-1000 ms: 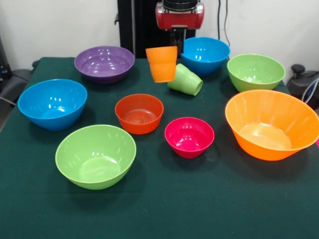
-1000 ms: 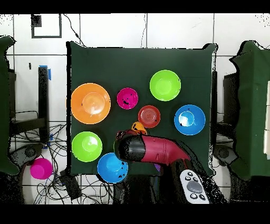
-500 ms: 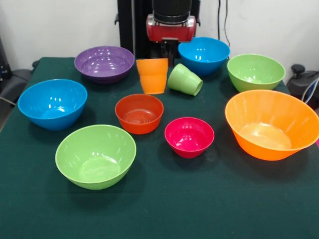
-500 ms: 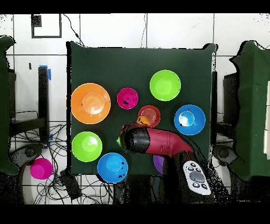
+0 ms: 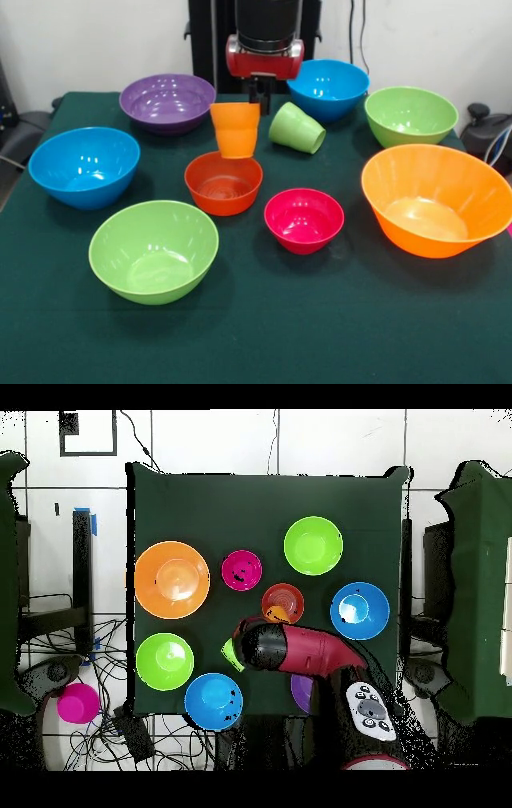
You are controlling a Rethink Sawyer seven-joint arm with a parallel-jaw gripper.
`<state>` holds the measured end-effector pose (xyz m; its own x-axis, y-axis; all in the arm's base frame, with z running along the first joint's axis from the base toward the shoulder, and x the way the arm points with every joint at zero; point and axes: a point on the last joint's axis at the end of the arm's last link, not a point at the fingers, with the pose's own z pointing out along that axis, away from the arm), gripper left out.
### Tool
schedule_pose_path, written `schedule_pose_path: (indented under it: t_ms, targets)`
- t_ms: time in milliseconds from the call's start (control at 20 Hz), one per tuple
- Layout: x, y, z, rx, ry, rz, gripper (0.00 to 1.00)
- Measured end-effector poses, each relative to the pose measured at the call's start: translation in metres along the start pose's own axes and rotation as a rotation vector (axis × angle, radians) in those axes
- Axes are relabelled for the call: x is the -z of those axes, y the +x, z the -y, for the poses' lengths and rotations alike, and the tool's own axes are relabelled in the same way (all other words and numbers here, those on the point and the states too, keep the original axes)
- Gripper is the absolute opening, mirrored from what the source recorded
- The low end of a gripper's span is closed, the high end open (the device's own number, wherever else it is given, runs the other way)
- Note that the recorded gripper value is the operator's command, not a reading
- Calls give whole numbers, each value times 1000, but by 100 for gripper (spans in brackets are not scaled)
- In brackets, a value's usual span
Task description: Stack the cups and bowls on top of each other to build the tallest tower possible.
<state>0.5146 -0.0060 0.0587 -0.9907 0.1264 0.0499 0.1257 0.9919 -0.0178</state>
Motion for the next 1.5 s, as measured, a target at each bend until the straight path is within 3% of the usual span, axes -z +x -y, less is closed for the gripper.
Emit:
schedule_pose_path:
  t_ms: [400,1000,1200,1500]
  targets:
    - [-18,13,0,-10,29,-18,0]
    - [-47,13,12,-94,70,24,0]
    - [-53,5,15,-99,75,37,0]
    - [-47,-30,20,-105,80,98,0]
